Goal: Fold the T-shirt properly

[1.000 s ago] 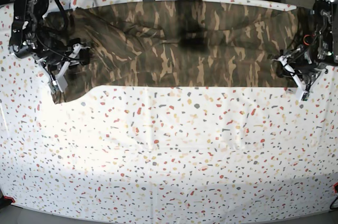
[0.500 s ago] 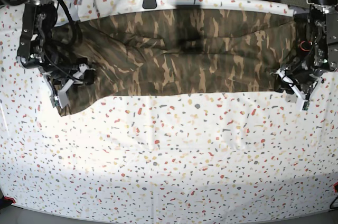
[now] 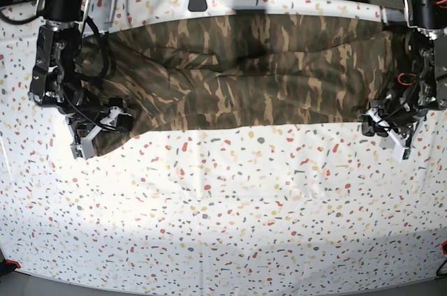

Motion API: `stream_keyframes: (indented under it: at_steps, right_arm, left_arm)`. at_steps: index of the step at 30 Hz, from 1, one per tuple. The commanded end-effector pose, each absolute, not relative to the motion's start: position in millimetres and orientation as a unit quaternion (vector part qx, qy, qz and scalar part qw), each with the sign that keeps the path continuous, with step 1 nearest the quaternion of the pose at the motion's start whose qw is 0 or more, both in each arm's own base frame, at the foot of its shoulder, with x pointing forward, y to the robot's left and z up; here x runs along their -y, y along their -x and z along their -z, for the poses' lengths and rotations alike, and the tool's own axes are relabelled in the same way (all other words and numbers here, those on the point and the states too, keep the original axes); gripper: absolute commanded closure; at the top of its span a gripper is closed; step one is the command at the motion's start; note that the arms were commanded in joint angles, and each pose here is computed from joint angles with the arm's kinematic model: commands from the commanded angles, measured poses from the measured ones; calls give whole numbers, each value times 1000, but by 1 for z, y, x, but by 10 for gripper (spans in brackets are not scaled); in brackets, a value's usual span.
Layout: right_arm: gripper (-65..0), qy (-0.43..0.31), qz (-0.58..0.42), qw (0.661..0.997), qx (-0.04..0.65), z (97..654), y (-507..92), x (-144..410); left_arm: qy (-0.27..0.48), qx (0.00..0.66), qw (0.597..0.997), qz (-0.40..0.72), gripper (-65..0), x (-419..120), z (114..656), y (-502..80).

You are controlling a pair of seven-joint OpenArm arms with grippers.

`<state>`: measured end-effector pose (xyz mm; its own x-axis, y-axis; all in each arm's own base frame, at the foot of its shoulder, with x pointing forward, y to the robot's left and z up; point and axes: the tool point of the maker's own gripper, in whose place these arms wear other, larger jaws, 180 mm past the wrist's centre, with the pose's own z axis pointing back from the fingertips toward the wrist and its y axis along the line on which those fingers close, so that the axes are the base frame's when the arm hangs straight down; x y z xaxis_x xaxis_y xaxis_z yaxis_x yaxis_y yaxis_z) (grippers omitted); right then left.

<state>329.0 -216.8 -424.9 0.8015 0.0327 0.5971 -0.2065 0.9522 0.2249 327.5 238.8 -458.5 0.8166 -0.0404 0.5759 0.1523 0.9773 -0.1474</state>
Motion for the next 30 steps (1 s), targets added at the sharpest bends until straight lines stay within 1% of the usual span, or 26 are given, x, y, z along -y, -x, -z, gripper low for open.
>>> stream_keyframes:
  at_steps: [1,5,12,14,18,20,23,30]
  right_arm:
    - [-255,-134,-82,948,277,433,-318,218]
    - [-255,-159,-91,935,304,416,-326,210]
    - [-255,-146,-120,931,312,394,-330,206]
    - [-255,-145,-122,931,313,393,-330,205]
    - [-255,-145,-122,931,313,393,-330,205]
    - [-254,-147,-122,930,314,392,-330,205]
    - [-255,-154,-120,928,317,391,-331,203]
    - [-254,-153,-120,928,317,391,-331,203]
  left_arm:
    - [39,87,993,62,-234,-257,517,-231]
    - [42,122,989,76,-214,-250,502,-239]
    - [15,172,975,137,-214,-235,450,-239]
    - [11,174,973,150,-214,-230,443,-228]
    - [12,156,973,168,-215,-223,442,-198]
    - [6,166,971,175,-215,-222,442,-192]
    - [-12,208,963,169,-215,-226,438,-204]
    - [-24,243,956,162,-215,-228,425,-231]
